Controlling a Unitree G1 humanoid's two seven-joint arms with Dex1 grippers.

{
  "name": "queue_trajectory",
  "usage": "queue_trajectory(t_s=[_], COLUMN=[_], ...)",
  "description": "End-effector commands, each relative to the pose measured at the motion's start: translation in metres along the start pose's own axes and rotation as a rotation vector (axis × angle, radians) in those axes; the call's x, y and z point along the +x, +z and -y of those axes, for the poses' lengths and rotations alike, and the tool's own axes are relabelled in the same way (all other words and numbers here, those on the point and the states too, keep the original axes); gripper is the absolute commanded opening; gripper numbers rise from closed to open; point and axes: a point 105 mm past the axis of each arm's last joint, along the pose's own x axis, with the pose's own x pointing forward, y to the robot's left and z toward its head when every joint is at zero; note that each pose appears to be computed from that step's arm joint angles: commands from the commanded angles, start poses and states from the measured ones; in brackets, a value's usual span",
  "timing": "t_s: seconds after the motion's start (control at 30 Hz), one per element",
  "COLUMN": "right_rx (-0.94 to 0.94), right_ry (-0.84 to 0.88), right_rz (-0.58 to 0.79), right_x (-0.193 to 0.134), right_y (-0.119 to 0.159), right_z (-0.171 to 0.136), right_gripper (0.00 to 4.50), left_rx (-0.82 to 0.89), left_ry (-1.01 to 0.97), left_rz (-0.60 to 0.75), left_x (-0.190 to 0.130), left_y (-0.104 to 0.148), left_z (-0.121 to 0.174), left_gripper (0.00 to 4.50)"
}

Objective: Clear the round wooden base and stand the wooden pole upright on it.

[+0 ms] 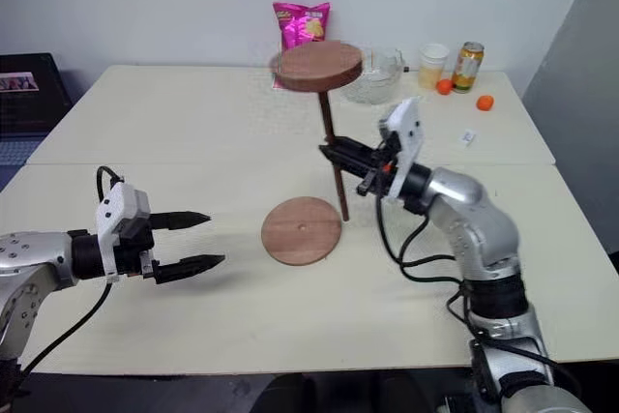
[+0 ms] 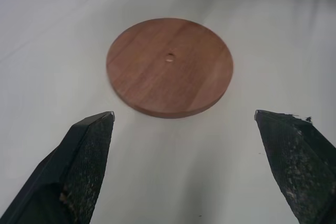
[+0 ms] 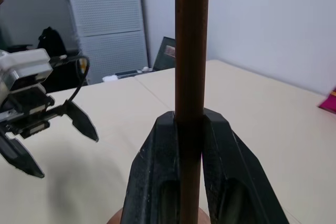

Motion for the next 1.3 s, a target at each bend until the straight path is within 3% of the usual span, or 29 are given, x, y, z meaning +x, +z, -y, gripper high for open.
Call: queue_trajectory(t_s=[0.03,0.27,0.47,1.3], right_rx=[-0.094,-0.074,-0.063,-0.069], right_ry=[0.042,0.097,0.098,0.07], right_rz=[0.063,0.131,0.138,0.058], right_x=[0.015,0.052,0.064,0.049], right_y=[0.005,-0.011,-0.023,-0.04], right_z=[-0.009,-0.028,-0.031,-0.016], right_gripper=[0.23,0.23,0.23,0.23], left_rx=[0.021,0.019,0.023,0.02], left_ry=[0.026,-0.032,-0.062,-0.076], left_rz=[0.022,0.054,0.093,0.062], left_x=[-0.008,-0.008,-0.003,-0.001], left_y=[0.005,0.003,0.004,0.004], left_z=[0.002,0.017,0.023,0.019], left_gripper=[4.5,4.5,4.5,4.5])
